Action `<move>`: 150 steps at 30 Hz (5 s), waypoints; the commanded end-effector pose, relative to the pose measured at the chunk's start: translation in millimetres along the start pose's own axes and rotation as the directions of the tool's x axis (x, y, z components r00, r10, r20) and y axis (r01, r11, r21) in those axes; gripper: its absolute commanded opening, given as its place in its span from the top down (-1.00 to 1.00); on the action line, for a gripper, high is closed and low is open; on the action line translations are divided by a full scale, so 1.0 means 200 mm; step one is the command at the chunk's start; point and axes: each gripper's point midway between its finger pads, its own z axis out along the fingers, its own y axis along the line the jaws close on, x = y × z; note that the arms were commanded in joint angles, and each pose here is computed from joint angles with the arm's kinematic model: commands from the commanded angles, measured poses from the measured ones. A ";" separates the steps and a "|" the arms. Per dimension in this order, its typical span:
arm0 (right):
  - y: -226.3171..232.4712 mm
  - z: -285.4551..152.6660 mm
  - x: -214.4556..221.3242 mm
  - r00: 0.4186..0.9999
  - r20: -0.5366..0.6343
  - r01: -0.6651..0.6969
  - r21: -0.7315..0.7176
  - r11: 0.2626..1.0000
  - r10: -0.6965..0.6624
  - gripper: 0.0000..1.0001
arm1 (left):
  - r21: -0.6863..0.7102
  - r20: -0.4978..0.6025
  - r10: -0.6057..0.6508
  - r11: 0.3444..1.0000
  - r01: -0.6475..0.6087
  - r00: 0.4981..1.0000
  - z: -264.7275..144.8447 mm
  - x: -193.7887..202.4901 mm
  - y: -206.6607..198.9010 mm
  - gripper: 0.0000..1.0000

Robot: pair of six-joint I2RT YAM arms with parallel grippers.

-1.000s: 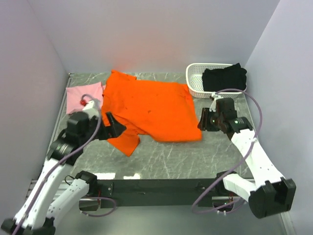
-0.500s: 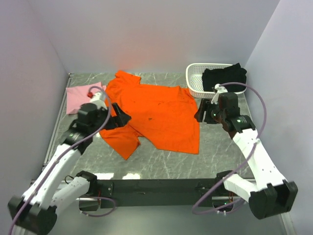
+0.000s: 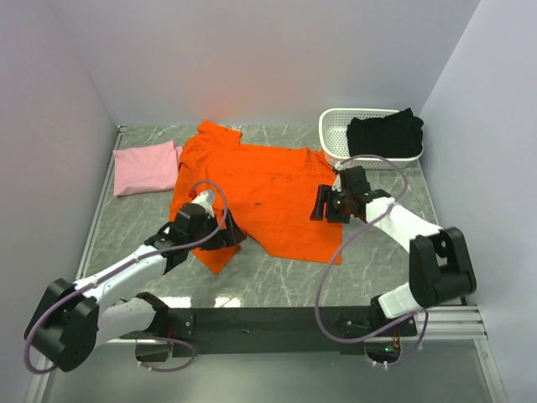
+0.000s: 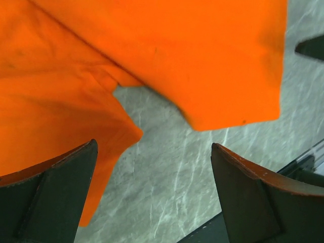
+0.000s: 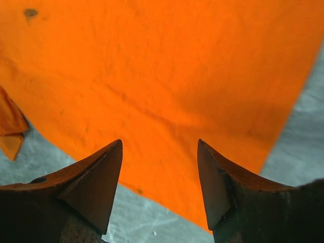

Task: Fold and stack the t-shirts
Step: Flatten the tshirt out

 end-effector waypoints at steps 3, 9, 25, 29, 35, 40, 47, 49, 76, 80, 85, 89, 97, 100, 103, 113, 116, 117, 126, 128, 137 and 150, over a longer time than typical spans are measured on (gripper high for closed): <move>0.08 0.17 -0.12 0.999 0.022 -0.047 -0.073 0.996 0.048 -0.34 | 0.038 0.035 -0.007 0.999 0.006 0.999 0.12 0.04 -0.03 -0.99; 0.05 0.34 -0.02 0.993 -0.085 -0.083 -0.035 0.996 0.079 -0.32 | -0.019 -0.077 -0.012 1.000 0.010 0.997 0.11 0.27 0.08 -0.99; -0.14 0.30 0.11 0.987 -0.116 -0.091 0.174 0.981 0.112 -0.35 | -0.011 -0.183 -0.117 0.993 0.117 0.976 -0.15 0.55 0.14 -0.99; -0.18 0.26 0.11 0.988 -0.102 -0.091 0.221 0.971 0.116 -0.36 | -0.005 -0.114 -0.124 0.992 0.124 0.986 -0.18 0.49 0.12 -0.99; -0.21 0.20 0.09 0.990 -0.081 -0.088 0.256 0.963 0.112 -0.39 | -0.118 0.071 -0.078 0.989 0.086 0.994 -0.27 0.25 0.08 -0.99; -0.21 0.13 0.03 0.993 -0.024 -0.102 0.250 0.963 0.112 -0.40 | -0.324 0.179 -0.105 0.933 0.159 0.978 -0.35 0.19 0.21 -0.99; -0.07 0.06 -0.14 0.994 0.062 -0.092 0.118 0.989 0.085 -0.40 | -0.474 0.154 -0.171 0.851 0.225 0.973 -0.40 0.35 0.28 -0.99; -0.04 0.04 -0.16 0.993 0.083 -0.086 0.082 0.993 0.079 -0.40 | -0.515 0.150 -0.171 0.827 0.225 0.974 -0.45 0.38 0.32 -0.99; 0.02 -0.19 -0.23 0.972 0.223 -0.066 -0.013 0.998 0.067 -0.40 | -0.517 0.065 -0.290 0.808 0.281 0.955 -0.35 0.67 0.40 0.25; 0.01 -0.21 -0.21 0.972 0.225 -0.064 -0.011 0.998 0.065 -0.40 | -0.503 0.081 -0.296 0.812 0.295 0.952 -0.35 0.66 0.40 0.44; -0.02 -0.22 -0.14 0.973 0.222 -0.070 -0.001 0.998 0.068 -0.40 | -0.496 0.089 -0.277 0.820 0.284 0.957 -0.33 0.64 0.40 0.79; -0.07 -0.20 -0.05 0.975 0.204 -0.090 0.022 0.996 0.084 -0.40 | -0.487 0.084 -0.256 0.833 0.263 0.963 -0.32 0.63 0.38 0.99; -0.19 -0.15 0.17 0.982 0.142 -0.139 0.093 0.986 0.125 -0.40 | -0.402 0.109 -0.233 0.879 0.258 0.966 -0.41 0.48 0.23 0.99; -0.20 -0.16 0.21 0.980 0.139 -0.154 0.087 0.984 0.141 -0.40 | -0.355 0.141 -0.249 0.891 0.284 0.958 -0.47 0.41 0.19 0.99; -0.19 -0.18 0.23 0.977 0.145 -0.172 0.088 0.981 0.159 -0.40 | -0.326 0.161 -0.269 0.894 0.309 0.950 -0.51 0.39 0.20 0.99; -0.29 -0.26 0.32 0.950 0.167 -0.296 0.212 0.931 0.264 -0.36 | -0.251 0.207 -0.283 0.910 0.331 0.936 -0.55 0.30 0.15 0.99; -0.32 -0.27 0.36 0.946 0.168 -0.313 0.266 0.912 0.276 -0.33 | -0.217 0.250 -0.279 0.917 0.334 0.927 -0.61 0.21 0.10 0.99; -0.32 -0.27 0.38 0.949 0.157 -0.309 0.273 0.911 0.274 -0.32 | -0.213 0.259 -0.275 0.919 0.333 0.926 -0.64 0.18 0.09 0.99; -0.34 -0.22 0.53 0.948 0.080 -0.316 0.356 0.879 0.308 -0.25 | -0.137 0.298 -0.295 0.928 0.346 0.908 -0.73 0.09 0.05 0.99; -0.34 -0.21 0.54 0.943 0.083 -0.330 0.354 0.875 0.322 -0.24 | -0.126 0.300 -0.304 0.927 0.354 0.904 -0.74 0.09 0.05 0.99; -0.34 -0.13 0.58 0.943 0.059 -0.323 0.397 0.859 0.327 -0.11 | -0.094 0.300 -0.314 0.930 0.355 0.901 -0.78 0.07 0.04 0.99; -0.36 -0.18 0.60 0.946 0.075 -0.314 0.443 0.840 0.315 1.00 | -0.082 0.264 -0.283 0.946 0.314 0.922 -0.78 0.08 0.00 0.99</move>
